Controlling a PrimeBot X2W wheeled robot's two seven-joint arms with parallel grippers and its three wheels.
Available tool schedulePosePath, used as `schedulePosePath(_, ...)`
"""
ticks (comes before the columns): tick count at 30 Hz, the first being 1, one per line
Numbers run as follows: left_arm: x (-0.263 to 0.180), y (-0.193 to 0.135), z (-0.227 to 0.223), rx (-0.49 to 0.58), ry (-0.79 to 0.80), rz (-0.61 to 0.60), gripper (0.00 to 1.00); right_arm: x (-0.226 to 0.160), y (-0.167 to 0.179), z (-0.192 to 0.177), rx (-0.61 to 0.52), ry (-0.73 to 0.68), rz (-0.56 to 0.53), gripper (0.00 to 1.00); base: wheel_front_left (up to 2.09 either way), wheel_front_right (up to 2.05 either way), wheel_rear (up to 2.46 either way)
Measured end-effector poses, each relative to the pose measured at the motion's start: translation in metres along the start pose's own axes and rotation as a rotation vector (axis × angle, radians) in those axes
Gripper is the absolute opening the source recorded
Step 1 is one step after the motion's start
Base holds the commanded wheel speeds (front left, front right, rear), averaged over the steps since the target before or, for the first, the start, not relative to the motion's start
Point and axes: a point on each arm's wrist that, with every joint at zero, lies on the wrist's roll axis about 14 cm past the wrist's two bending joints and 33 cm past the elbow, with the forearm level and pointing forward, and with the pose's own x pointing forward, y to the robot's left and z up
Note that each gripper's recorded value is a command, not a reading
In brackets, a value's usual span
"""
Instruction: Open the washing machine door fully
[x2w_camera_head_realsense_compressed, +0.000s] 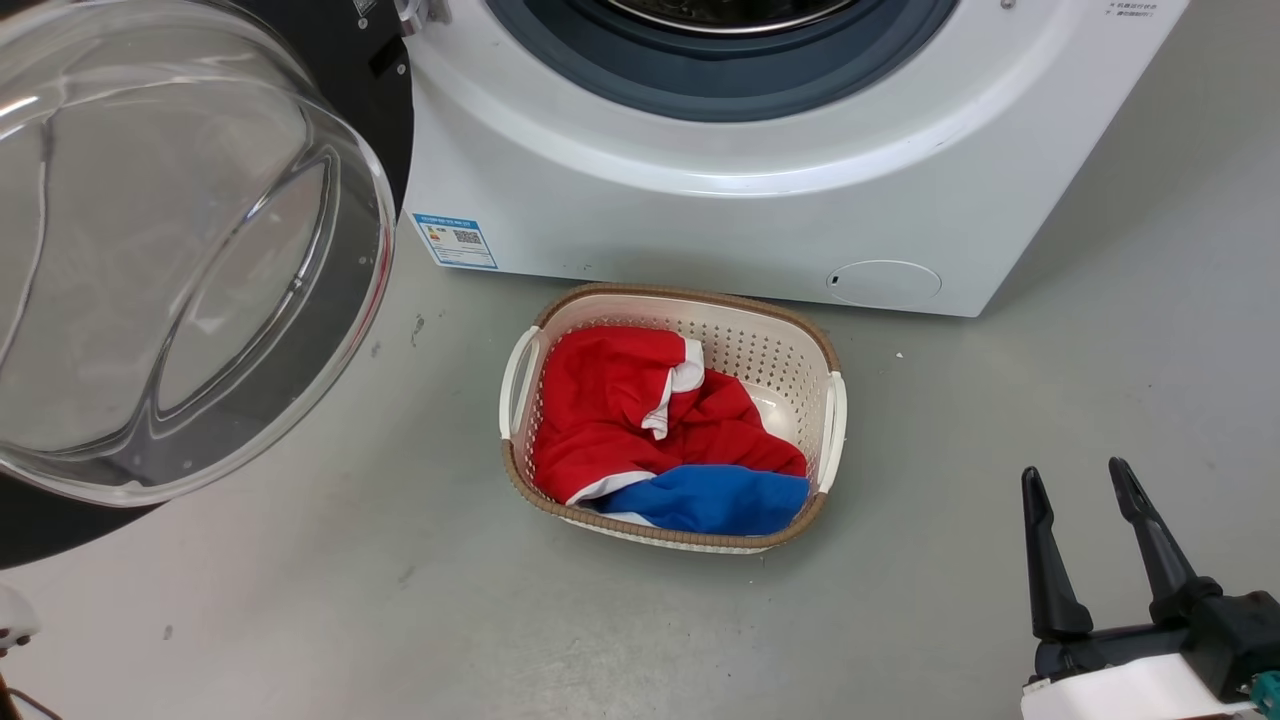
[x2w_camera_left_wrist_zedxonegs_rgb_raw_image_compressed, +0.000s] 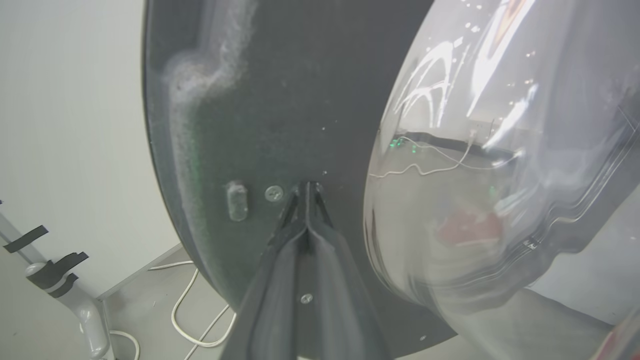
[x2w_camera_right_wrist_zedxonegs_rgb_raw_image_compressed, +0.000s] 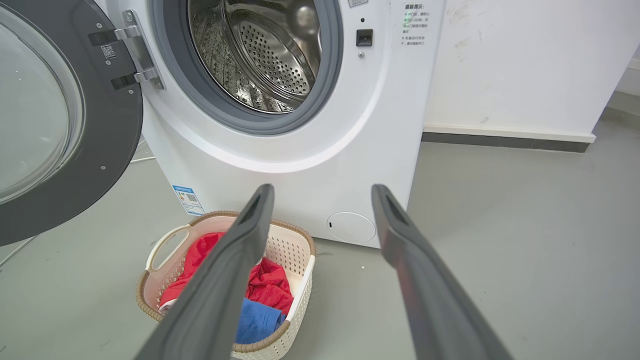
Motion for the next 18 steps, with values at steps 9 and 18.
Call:
schedulePosePath(9, 0.006, 0.003, -0.013, 0.011, 0.045, -0.003, 0.00, 0.001, -0.001, 0.000, -0.003, 0.000, -0.002, 1.00, 0.00, 0.00, 0.00)
schedulePosePath(18, 0.001, 0.006, 0.010, 0.009, -0.025, -0.027, 0.00, -0.006, 0.000, 0.010, 0.005, -0.024, -0.007, 1.00, 0.00, 0.00, 0.00)
